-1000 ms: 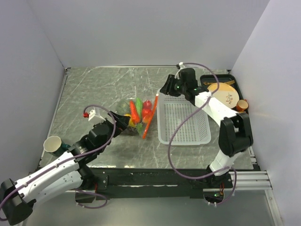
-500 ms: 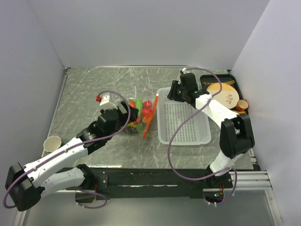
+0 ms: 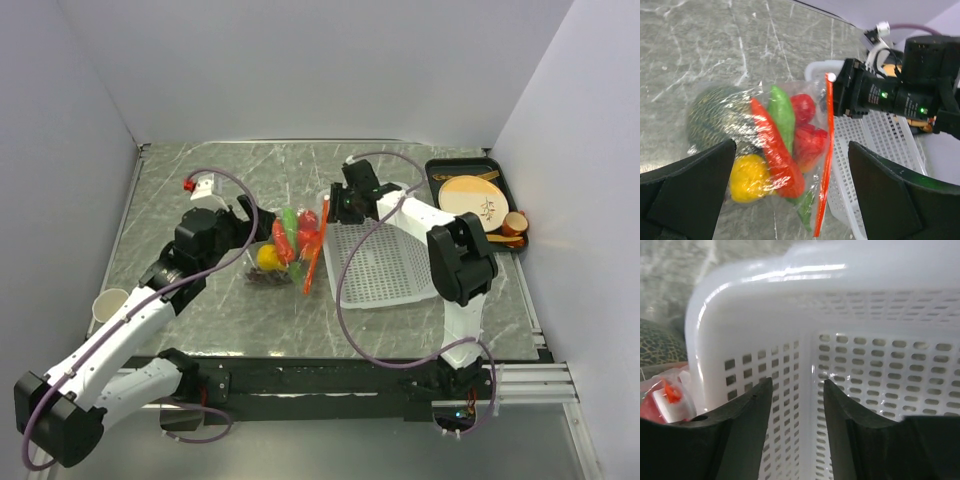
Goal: Place the food in the zip-top bag and seal the zipper
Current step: Adjust the bin at the center of the board, then reset both arms
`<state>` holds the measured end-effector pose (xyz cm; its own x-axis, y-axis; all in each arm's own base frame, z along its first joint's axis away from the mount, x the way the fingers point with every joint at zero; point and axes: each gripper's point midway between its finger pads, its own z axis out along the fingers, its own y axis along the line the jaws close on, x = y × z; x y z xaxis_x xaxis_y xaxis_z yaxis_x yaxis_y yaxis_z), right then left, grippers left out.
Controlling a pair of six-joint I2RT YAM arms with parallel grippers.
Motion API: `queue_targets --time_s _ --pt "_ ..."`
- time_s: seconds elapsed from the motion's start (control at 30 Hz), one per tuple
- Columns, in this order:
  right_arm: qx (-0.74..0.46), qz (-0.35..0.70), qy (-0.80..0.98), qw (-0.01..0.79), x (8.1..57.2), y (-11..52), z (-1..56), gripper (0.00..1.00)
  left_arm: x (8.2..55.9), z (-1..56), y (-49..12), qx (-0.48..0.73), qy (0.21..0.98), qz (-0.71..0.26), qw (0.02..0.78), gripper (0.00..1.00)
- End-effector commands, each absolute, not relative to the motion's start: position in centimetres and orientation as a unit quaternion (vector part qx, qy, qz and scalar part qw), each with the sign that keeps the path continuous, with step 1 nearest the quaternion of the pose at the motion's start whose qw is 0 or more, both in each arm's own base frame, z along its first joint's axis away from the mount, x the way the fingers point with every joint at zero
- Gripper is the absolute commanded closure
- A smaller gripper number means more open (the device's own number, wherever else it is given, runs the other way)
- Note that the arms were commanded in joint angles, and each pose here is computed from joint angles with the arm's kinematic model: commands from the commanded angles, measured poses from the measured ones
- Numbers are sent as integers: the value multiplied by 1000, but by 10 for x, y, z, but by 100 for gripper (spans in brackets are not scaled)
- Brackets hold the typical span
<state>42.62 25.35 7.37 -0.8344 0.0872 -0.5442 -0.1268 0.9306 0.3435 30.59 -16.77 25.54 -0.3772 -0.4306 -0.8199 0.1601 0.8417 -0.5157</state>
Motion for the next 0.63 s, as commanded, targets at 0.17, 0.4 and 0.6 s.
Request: queue_targets --time_s 0.17,0.4,0.6 --pt "18 161 883 440 446 221 168 12 330 265 -182 -21 798 -249 548 1" --pt "165 54 826 537 433 71 203 0 369 273 -167 -34 787 -218 576 1" --pt "270 -34 795 542 404 -19 181 0 396 275 -137 -60 779 -176 599 1"
